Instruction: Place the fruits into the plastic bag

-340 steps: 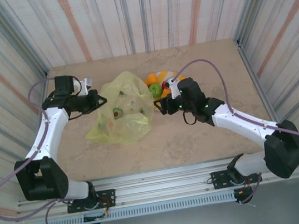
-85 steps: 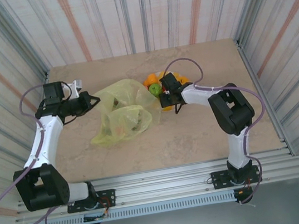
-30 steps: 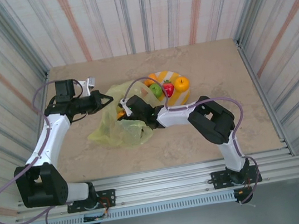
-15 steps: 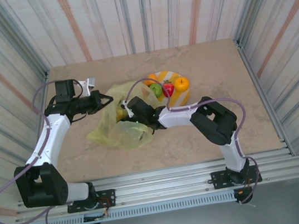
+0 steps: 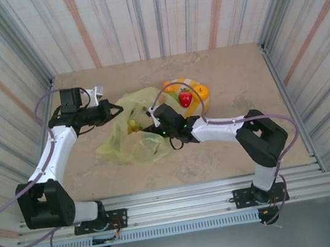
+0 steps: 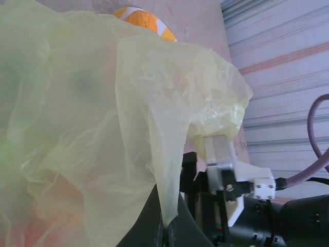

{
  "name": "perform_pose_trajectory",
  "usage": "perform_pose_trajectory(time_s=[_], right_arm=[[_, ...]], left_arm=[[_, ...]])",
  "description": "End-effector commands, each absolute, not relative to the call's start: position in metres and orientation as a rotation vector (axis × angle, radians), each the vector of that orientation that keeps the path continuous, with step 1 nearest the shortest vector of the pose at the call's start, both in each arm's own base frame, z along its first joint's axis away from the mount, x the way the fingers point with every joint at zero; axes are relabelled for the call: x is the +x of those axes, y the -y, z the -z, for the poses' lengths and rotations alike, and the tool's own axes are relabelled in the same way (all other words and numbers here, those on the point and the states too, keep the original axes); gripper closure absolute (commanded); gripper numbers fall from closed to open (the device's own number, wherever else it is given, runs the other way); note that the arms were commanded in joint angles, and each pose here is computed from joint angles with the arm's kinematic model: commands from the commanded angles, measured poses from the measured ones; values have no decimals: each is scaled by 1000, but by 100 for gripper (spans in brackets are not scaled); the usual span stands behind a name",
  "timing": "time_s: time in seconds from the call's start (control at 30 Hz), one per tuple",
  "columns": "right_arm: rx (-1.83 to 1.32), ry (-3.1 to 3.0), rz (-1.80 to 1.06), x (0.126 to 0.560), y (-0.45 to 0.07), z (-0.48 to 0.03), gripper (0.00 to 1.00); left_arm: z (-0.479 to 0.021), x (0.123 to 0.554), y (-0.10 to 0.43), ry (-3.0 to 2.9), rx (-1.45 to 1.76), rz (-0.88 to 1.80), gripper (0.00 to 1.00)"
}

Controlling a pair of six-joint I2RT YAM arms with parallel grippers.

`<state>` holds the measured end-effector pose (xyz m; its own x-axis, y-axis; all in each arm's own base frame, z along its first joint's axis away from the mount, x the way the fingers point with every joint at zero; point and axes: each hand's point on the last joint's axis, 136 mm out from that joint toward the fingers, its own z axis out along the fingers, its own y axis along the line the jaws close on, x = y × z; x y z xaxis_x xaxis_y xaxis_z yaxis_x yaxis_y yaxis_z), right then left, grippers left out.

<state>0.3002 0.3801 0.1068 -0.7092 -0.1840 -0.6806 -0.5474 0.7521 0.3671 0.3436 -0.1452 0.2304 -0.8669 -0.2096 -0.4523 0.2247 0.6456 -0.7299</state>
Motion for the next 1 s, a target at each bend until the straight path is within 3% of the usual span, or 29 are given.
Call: perform_pose_trajectory(time_s=[0.0, 0.6, 0.73, 0.97], right_arm=[[-476, -2348, -702, 296, -357, -106, 10], [-384, -2104, -805, 298, -299, -199, 10], [-272, -2091, -673, 315, -256, -208, 9], [20, -2227, -370, 368, -158, -178, 4]], left_arm=[[-232, 339, 139, -2362, 19, 1095, 100], [-216, 345, 128, -2397, 22, 981, 100], [-215, 347, 120, -2401, 0, 946, 100], [-216, 349, 112, -2390, -23, 933, 100]])
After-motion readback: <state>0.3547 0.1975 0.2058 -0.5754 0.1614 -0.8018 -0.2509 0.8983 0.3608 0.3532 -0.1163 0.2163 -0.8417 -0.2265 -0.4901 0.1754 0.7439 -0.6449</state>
